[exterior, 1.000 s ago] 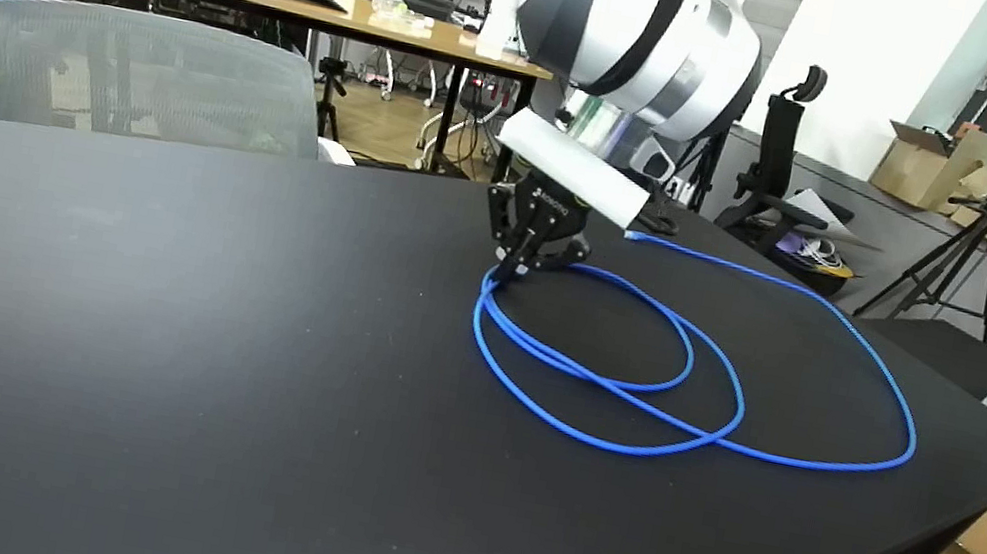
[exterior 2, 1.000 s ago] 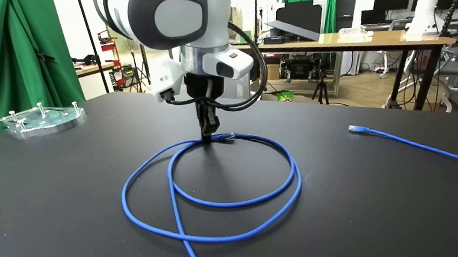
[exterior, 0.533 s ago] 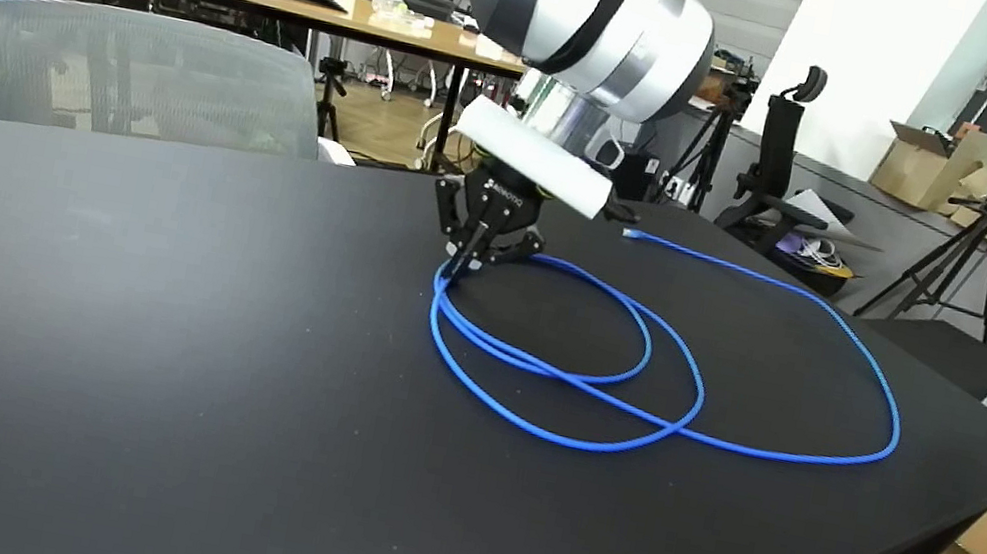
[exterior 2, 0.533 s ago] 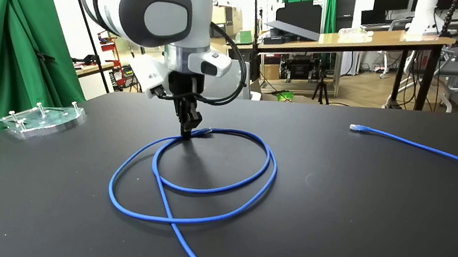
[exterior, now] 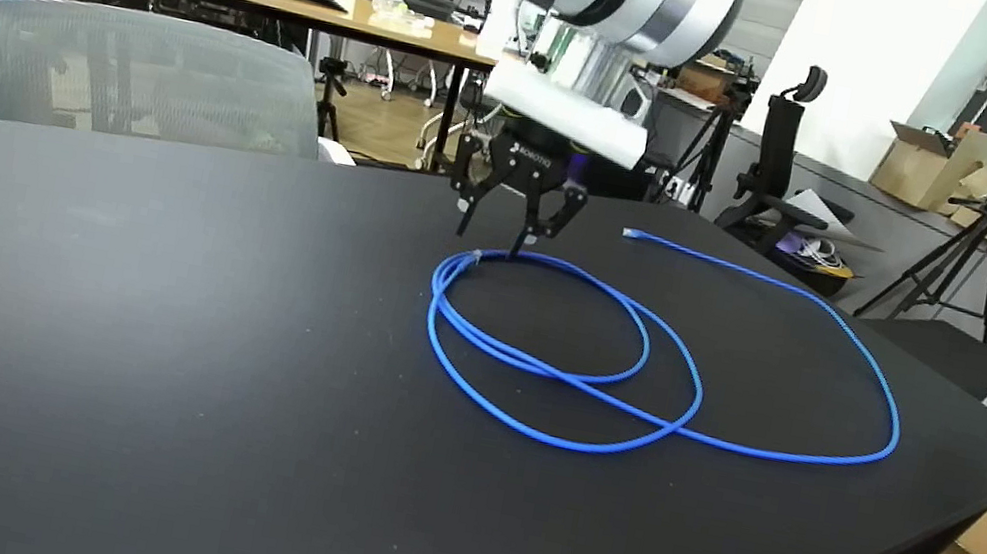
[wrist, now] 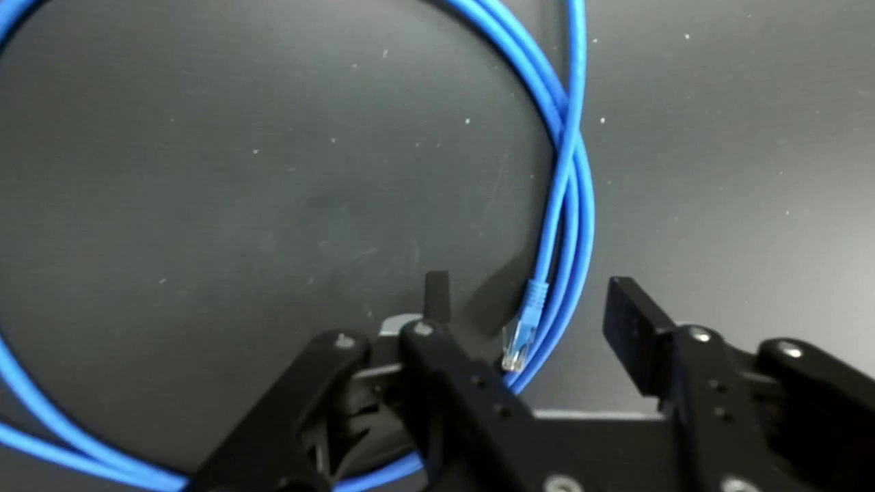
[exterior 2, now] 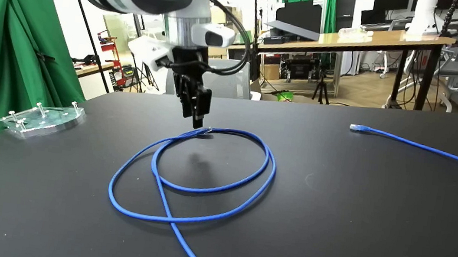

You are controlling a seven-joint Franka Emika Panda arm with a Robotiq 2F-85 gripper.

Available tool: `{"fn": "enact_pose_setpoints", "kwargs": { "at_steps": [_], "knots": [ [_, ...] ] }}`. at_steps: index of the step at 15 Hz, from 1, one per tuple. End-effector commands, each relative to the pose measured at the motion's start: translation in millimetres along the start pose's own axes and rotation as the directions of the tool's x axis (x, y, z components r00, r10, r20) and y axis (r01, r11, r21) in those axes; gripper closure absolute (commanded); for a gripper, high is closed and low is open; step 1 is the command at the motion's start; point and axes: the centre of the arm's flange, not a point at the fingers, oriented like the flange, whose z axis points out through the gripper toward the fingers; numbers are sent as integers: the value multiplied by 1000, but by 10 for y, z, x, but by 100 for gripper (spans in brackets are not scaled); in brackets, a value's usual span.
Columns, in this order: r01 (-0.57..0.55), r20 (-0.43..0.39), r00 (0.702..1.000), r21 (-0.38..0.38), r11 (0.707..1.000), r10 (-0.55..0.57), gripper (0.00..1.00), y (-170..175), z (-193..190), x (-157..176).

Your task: Use the blue cable on the table to make a smaller circle

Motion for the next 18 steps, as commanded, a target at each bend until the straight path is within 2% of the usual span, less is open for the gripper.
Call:
{"fn": "enact_pose_setpoints", "kwargs": {
  "at_steps": [1, 2, 3, 5, 6, 8, 10, 11, 13, 18],
  "knots": [
    [-34, -21, 999, -90, 995, 32, 9, 284, -720, -112],
    [-36, -23, 999, -112, 993, 33, 1, 409, -850, -106],
    [-17, -5, 1000, -134, 991, 16, 0, 596, -988, -72],
    [103, 127, 988, -131, 986, -86, 0, 928, -1153, -17],
    [150, 166, 977, -108, 983, -130, 0, 1062, -1215, -5],
    [251, 231, 945, -54, 966, -233, 0, 1273, -1343, 12],
    [353, 281, 899, -9, 936, -337, 0, 1443, -1421, 53],
    [286, 242, 933, -43, 957, -268, 0, 1335, -1305, 29],
    [291, 245, 930, -37, 956, -274, 0, 1418, -1325, 48],
    [305, 251, 925, -37, 952, -286, 0, 1342, -1266, 25]
  ]
}}
